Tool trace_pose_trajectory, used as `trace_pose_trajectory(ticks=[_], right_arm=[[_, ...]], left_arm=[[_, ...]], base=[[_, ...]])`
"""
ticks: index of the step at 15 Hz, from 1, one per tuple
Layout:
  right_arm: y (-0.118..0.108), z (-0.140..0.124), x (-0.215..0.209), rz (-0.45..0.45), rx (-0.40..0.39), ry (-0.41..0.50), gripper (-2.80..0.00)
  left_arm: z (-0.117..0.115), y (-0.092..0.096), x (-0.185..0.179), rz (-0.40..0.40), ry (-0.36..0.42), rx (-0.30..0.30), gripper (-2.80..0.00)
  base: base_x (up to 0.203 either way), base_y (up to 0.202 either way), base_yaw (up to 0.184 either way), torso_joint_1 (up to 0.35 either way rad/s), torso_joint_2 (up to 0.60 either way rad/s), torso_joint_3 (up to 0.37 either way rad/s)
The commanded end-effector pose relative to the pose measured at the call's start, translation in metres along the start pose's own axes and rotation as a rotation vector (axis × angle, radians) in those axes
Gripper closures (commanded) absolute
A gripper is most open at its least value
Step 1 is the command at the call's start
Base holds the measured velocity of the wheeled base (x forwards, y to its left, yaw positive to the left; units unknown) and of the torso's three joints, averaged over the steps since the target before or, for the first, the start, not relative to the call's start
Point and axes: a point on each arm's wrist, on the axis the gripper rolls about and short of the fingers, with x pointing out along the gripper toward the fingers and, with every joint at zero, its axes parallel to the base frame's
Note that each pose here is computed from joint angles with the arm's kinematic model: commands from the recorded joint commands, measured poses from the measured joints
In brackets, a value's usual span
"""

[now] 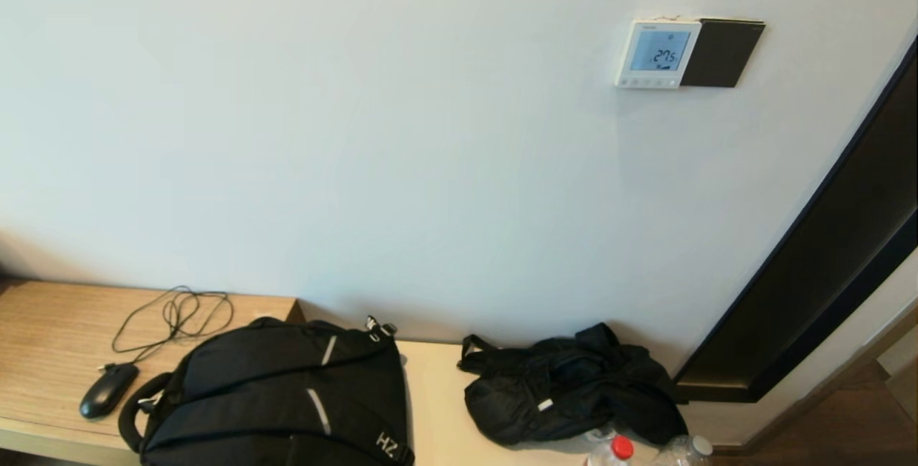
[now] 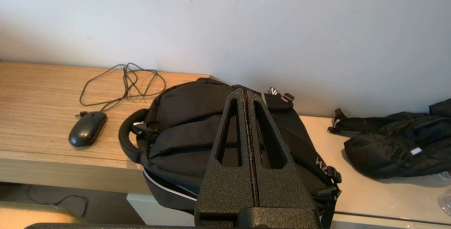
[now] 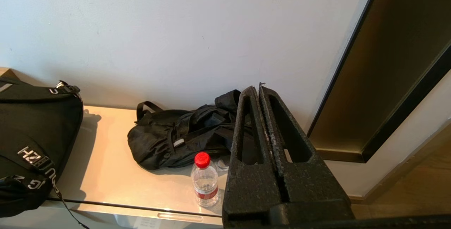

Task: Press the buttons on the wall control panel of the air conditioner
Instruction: Turn off the central air conditioner

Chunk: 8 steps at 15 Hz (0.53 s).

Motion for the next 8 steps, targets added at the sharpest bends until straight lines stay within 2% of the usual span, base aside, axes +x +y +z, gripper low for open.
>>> trace_pose_trajectory(ticks=[1, 8], right_arm=[[0.0, 0.0, 0.0002, 0.002, -0.001, 0.002, 0.0], [-0.0001, 0.0006, 0.0, 0.0, 0.007, -0.001, 0.0]], left_arm=[[0.0, 0.0, 0.0, 0.001, 0.0, 0.0, 0.0], [0.0, 0.0, 0.0001, 0.001, 0.001, 0.0, 0.0]], base=[[0.0, 0.0, 0.0, 0.0, 0.0, 0.0], [0.0, 0.0, 0.0, 0.0, 0.0, 0.0]])
